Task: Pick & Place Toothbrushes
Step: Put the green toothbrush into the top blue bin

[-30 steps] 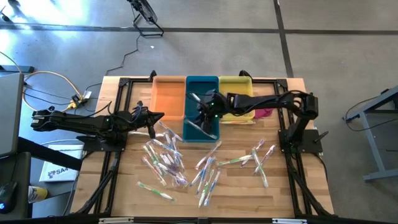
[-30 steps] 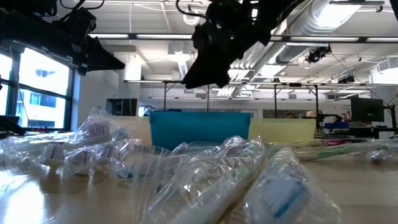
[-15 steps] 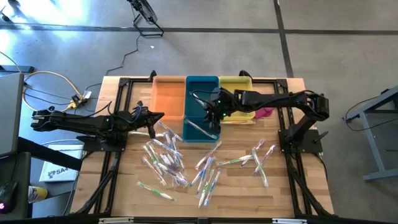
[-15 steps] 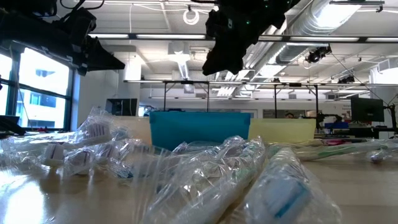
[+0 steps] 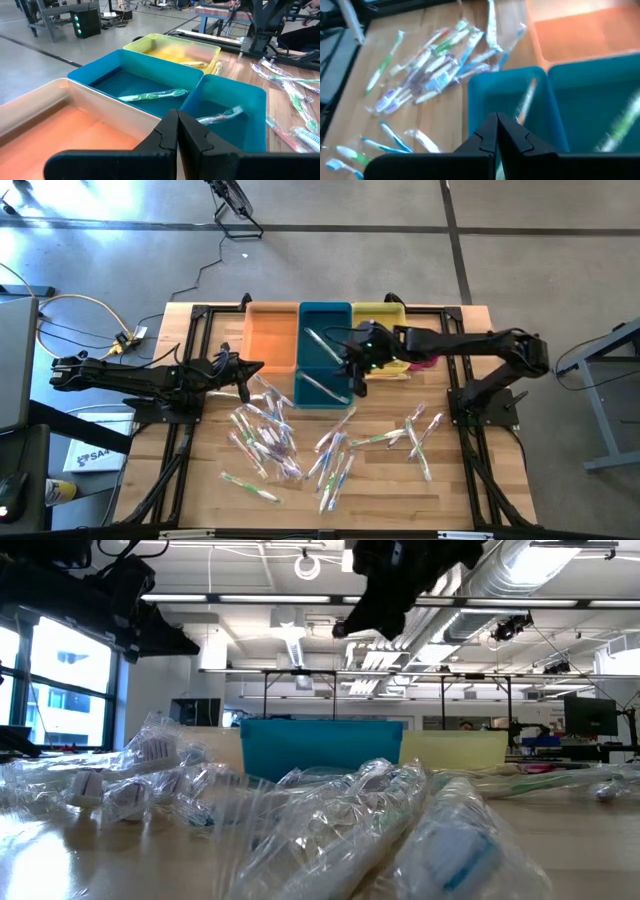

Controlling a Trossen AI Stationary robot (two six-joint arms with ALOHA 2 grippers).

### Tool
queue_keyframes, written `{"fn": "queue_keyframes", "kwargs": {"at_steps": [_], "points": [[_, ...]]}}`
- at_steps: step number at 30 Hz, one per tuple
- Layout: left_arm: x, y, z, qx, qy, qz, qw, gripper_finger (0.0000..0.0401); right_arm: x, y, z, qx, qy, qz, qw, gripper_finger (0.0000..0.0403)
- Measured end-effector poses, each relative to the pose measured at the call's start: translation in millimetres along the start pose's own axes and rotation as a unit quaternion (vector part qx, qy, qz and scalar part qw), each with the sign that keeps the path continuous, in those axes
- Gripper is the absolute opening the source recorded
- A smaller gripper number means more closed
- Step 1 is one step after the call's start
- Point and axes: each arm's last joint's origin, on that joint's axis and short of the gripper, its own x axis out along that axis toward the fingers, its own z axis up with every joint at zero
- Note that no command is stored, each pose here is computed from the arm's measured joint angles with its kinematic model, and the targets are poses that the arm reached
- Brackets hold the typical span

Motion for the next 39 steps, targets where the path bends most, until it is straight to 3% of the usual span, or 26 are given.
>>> {"fn": "queue_keyframes", "kwargs": {"at_steps": [4, 11, 18, 27, 39], "points": [[0, 0, 0, 0.000, 0.000, 0.000, 1.000, 0.0000, -14, 0, -21, 0.016, -0.017, -0.026, 0.999, 0.0002], [0, 0, 0, 0.000, -0.001, 0.000, 1.000, 0.0000, -29, 0, -60, 0.095, -0.038, -0.029, 0.994, 0.0002], [0, 0, 0, -0.013, -0.001, 0.000, 1.000, 0.0000, -40, 3, -79, 0.131, -0.044, -0.025, 0.990, 0.0002], [0, 0, 0, -0.014, -0.001, 0.000, 1.000, 0.0000, -40, 24, -90, 0.084, -0.029, -0.001, 0.996, 0.0002], [0, 0, 0, -0.012, -0.001, 0.000, 1.000, 0.0000, -38, 31, -93, 0.075, -0.021, 0.009, 0.997, 0.0002]]}}
